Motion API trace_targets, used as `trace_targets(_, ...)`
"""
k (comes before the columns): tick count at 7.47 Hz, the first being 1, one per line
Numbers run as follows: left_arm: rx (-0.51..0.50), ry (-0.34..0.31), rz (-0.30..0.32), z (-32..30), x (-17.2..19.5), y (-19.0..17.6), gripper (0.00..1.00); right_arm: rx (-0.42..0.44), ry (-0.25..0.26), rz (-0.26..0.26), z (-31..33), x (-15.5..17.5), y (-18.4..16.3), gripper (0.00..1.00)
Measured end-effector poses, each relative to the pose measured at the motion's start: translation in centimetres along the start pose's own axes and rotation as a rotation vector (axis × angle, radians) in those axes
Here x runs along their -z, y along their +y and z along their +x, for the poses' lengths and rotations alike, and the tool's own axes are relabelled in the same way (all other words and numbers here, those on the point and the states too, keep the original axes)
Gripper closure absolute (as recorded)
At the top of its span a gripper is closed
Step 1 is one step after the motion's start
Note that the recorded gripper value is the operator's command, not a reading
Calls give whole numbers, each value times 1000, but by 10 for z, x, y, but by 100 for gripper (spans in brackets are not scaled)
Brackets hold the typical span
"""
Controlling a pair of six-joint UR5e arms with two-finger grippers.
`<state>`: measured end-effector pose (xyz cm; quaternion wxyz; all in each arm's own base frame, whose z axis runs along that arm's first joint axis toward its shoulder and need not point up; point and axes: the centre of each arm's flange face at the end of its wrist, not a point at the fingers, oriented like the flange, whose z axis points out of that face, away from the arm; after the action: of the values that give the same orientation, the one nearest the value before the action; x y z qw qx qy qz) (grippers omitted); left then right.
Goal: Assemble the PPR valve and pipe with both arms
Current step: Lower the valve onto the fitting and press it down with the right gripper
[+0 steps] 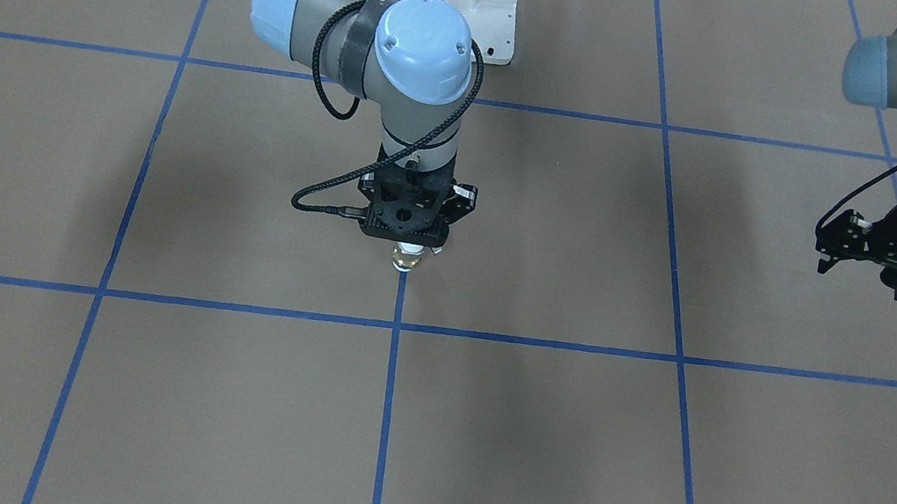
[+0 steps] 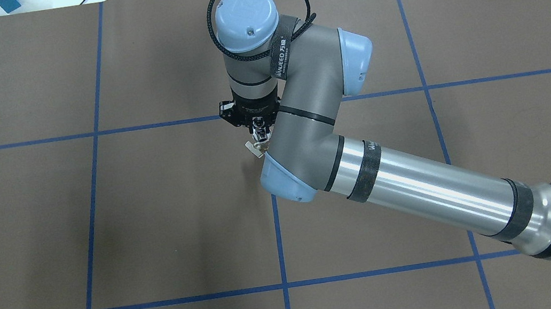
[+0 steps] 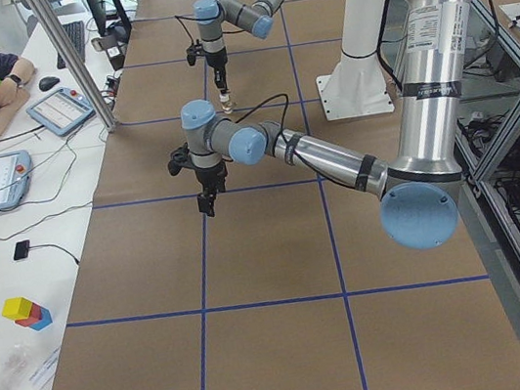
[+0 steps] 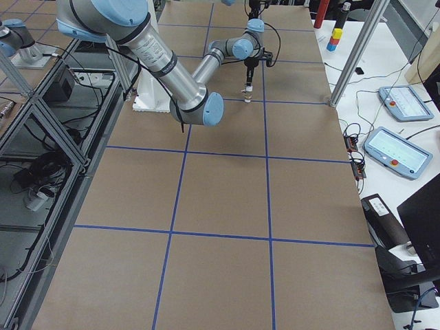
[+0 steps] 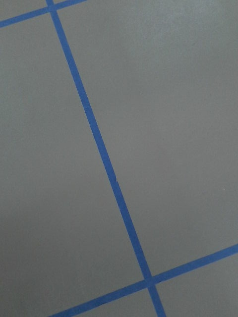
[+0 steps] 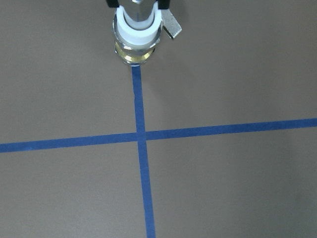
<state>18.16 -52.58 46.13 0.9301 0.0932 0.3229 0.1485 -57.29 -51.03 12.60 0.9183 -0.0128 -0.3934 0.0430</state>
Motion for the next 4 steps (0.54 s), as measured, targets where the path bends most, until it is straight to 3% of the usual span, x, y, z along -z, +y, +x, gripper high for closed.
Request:
trace_targets(2,0,0,0,0,0,0,0,-5,0,0,1,0,0,53)
trace_targets(4,0,0,0,0,0,0,0,-9,3,-1,5,-3,0,44)
